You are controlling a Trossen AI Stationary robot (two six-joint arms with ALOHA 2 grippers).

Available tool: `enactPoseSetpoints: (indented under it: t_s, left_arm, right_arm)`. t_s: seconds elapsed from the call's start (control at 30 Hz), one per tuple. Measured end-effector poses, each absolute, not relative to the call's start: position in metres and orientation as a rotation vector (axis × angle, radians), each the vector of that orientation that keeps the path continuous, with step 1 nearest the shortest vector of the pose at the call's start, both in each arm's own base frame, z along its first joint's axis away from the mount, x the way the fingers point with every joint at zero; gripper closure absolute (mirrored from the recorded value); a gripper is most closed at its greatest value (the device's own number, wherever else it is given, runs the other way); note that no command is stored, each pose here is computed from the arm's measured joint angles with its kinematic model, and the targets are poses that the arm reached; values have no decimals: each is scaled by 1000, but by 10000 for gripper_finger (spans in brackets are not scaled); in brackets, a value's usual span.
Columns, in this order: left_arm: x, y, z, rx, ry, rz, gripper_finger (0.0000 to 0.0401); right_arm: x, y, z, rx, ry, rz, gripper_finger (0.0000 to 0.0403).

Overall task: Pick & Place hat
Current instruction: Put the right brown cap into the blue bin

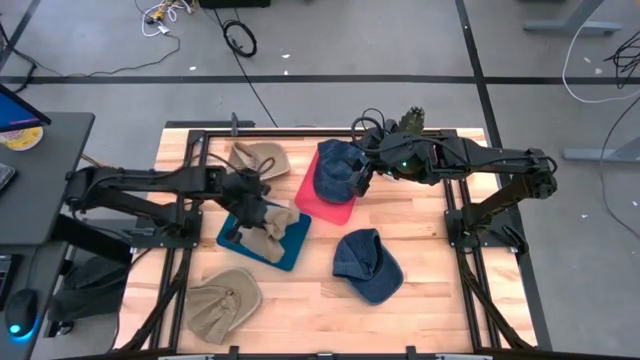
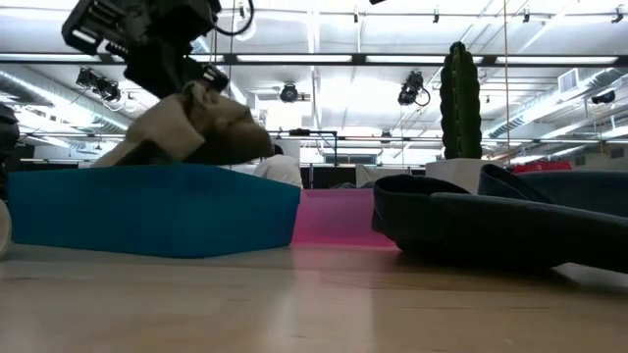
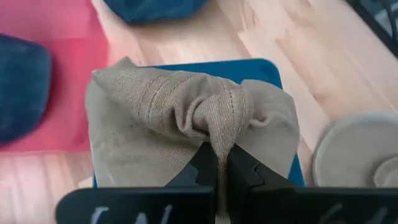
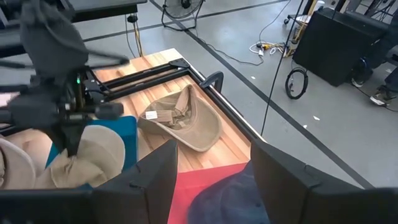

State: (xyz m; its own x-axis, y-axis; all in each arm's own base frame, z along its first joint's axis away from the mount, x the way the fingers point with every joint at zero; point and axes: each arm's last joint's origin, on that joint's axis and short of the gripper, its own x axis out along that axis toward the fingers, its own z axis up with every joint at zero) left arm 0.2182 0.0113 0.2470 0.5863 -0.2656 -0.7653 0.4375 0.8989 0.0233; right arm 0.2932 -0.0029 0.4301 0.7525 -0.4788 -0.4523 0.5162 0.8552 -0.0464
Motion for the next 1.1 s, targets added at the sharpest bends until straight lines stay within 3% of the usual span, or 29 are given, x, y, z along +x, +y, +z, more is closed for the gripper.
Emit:
enactPoseSetpoints:
  t_s: [0.4,0.73,1.1]
  left_arm:
    - [242,13,210,214,996,-457,392]
    - [253,14,211,235,913,-439,390]
    - [254,14,211,132,928,-383,343]
  right_arm:
    - [294,-3,431,95,460,-544,198]
    - [294,-3,431,95,461,-544,198]
    - [294,-3,431,95,461,-544,198]
